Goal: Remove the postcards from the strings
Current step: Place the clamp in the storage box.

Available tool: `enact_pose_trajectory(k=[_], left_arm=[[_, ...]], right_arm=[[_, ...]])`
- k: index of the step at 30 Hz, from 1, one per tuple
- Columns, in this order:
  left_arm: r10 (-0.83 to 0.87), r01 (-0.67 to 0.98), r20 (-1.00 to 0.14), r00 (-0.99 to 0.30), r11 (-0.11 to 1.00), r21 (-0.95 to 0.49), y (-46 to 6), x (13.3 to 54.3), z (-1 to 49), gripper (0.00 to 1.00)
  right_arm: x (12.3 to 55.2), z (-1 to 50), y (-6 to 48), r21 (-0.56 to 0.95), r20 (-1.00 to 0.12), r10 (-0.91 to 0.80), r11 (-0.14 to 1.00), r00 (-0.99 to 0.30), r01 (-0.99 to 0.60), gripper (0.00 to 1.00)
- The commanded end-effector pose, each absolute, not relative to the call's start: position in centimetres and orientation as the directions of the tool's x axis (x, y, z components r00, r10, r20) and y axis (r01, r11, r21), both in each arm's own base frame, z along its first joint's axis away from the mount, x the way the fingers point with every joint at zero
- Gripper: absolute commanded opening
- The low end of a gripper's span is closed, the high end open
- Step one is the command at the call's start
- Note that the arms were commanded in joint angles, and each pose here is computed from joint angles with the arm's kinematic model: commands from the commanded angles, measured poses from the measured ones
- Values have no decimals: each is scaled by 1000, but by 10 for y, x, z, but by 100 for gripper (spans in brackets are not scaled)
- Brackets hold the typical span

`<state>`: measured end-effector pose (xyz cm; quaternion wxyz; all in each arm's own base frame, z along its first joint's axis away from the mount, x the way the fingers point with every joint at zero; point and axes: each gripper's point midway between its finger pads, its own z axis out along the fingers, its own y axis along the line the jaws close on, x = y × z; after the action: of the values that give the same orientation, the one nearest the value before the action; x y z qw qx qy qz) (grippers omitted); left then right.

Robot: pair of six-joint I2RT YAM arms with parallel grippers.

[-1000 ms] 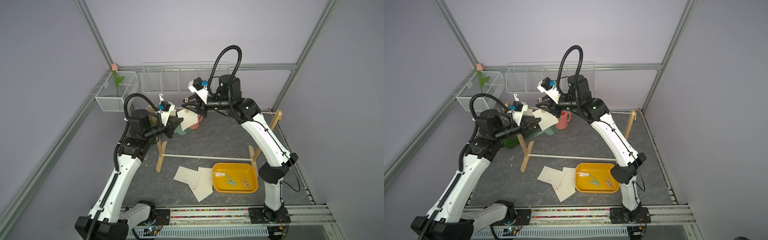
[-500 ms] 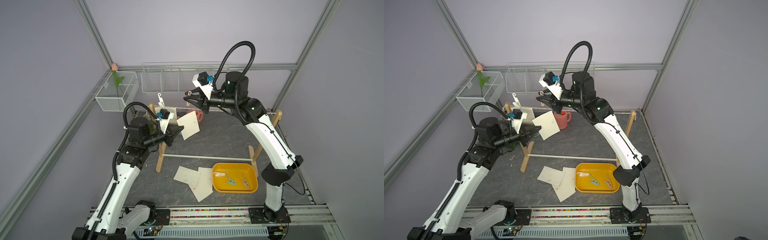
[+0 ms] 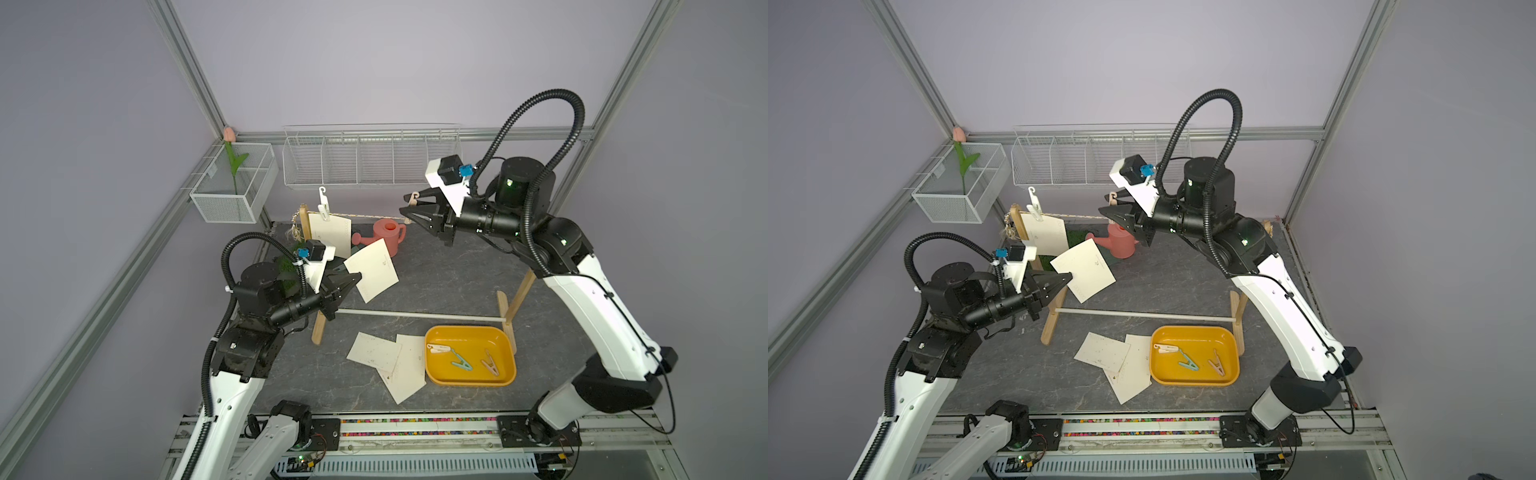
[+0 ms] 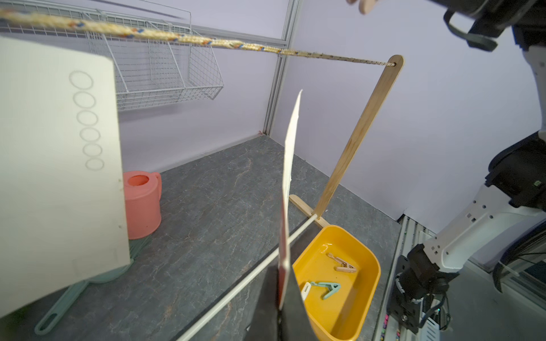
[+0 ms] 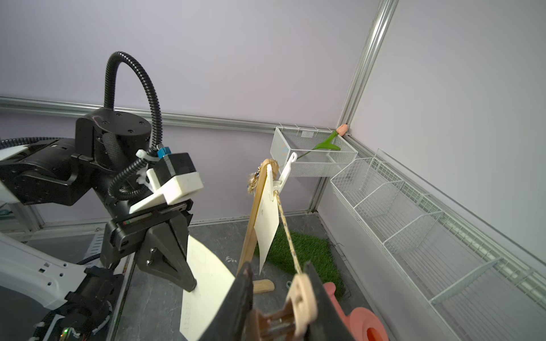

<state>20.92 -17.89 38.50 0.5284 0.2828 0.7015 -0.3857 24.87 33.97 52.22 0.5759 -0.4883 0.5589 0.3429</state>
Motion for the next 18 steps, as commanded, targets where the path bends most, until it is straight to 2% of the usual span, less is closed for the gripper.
enact_pose_trajectory(k=[1, 7, 12, 18], left_arm=[[-60, 747, -914, -402, 555, -365, -174, 196, 373, 0], [-178, 676, -837, -518, 515, -528, -170, 176, 366, 0], [-245, 564, -737, -629, 508, -650, -164, 165, 345, 0], [-283, 461, -650, -706, 513, -724, -159, 157, 321, 0]], right_arm=[[232, 499, 319, -118, -984, -164, 330, 66, -937, 29], [206, 421, 283, 60, -964, -212, 410, -159, -910, 30], [191, 344, 262, 215, -891, -258, 486, -374, -847, 31], [185, 262, 224, 301, -764, -257, 669, -591, -680, 32]])
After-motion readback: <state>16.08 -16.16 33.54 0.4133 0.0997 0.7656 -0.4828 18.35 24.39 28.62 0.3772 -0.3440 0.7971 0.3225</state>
